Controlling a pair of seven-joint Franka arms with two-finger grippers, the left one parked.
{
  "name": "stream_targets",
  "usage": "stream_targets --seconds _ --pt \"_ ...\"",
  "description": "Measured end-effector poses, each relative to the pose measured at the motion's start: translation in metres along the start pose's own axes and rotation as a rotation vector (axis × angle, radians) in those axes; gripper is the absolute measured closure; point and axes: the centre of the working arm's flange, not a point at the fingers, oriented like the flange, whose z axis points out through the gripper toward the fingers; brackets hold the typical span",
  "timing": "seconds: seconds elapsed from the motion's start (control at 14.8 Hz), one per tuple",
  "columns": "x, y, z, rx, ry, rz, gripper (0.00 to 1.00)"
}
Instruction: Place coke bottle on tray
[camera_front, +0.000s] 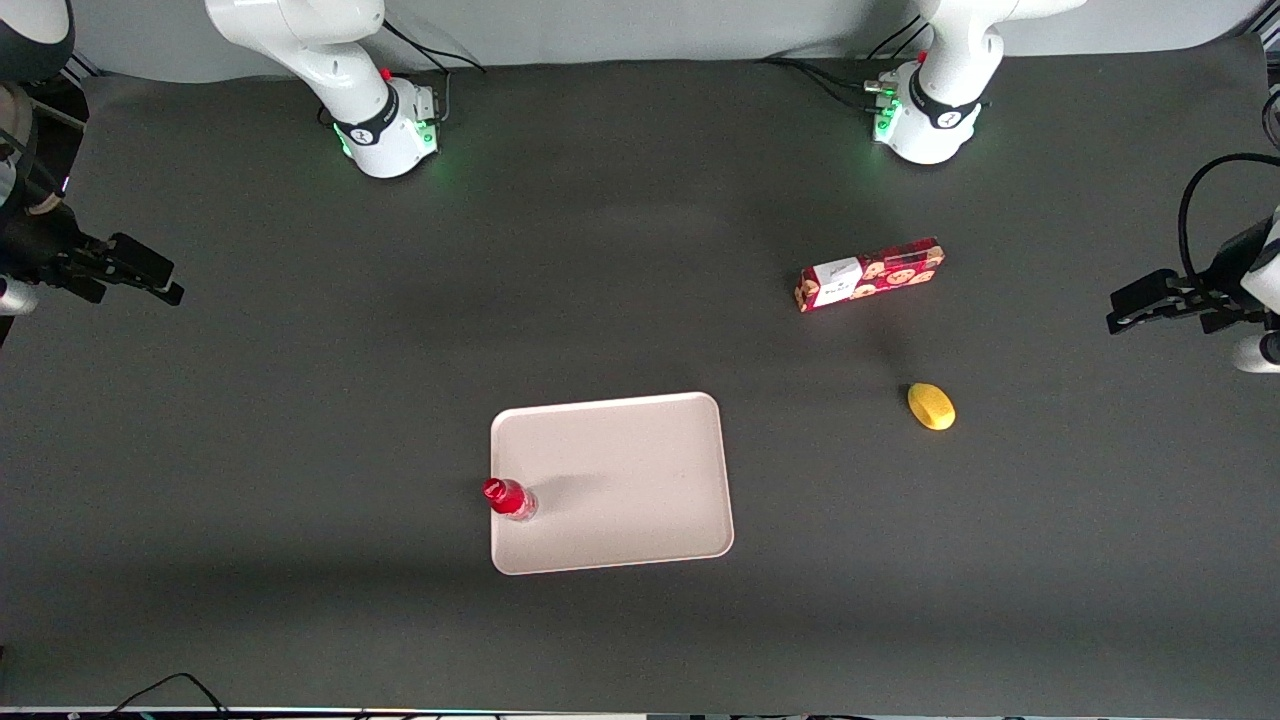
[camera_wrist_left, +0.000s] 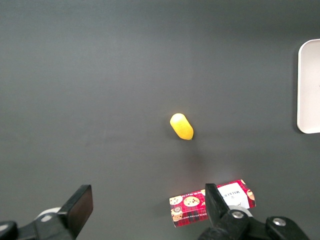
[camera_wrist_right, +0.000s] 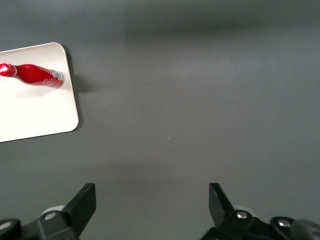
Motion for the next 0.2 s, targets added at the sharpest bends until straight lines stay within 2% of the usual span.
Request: stream_targets --seconds 0.2 --pt "0.0105 -0.0012 0.0024 -0.003 0.0 0.0 0.0"
